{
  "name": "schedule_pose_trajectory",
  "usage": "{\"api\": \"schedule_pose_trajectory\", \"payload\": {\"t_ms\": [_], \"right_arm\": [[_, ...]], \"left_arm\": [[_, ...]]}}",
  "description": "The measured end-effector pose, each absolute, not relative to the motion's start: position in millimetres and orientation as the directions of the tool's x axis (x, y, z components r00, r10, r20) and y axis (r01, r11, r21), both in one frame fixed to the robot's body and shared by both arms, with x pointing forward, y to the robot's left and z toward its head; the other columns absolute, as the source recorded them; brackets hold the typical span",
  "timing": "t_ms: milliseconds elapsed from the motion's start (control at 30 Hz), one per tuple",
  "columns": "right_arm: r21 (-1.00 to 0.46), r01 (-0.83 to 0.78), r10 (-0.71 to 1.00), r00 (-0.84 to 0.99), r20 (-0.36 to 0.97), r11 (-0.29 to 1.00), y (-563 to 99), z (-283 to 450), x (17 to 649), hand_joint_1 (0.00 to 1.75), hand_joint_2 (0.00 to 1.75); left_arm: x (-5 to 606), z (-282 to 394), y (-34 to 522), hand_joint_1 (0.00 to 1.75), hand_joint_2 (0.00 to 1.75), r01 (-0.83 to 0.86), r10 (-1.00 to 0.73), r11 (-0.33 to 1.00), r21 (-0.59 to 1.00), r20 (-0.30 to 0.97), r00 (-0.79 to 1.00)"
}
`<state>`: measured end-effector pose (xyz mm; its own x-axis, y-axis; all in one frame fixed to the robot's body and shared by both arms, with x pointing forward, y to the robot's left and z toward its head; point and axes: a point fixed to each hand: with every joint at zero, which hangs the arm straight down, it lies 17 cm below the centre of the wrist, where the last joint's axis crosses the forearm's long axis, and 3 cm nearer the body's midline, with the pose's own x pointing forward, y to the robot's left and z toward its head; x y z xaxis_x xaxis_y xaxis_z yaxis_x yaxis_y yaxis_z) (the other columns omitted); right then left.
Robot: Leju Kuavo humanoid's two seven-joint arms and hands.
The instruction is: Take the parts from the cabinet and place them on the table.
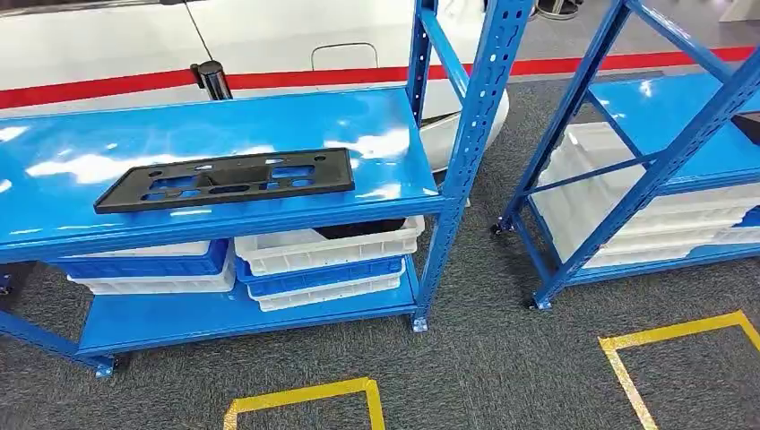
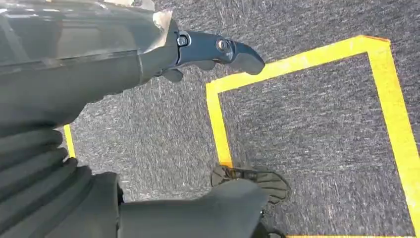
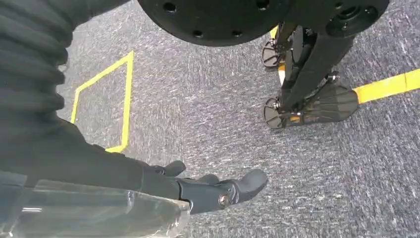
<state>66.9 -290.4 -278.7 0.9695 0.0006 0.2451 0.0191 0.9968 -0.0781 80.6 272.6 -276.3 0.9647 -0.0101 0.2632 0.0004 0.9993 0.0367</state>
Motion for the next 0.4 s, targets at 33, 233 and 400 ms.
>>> {"api": "schedule_pose_trajectory", "payload": {"t_ms": [33,233,400], "right_arm": [[-0.077,0.02,0.0,0.969,0.247,0.997,-290.4,-278.6,66.5,0.0,1.75],[-0.072,0.025,-0.007,0.968,0.249,0.997,-289.6,-278.3,63.2,0.0,1.75],[-0.057,0.03,-0.014,0.969,0.248,0.998,-285.6,-278.0,59.2,0.0,1.75]], "left_arm": [[79.3,-276.4,272.7,0.0,0.0,-0.001,-0.008,0.999,0.037,0.262,0.965],[71.9,-276.7,273.4,0.0,0.0,-0.009,0.0,0.999,0.035,0.259,0.966],[64.8,-276.9,271.3,0.0,0.0,-0.017,0.009,0.999,0.028,0.255,0.967]]}}
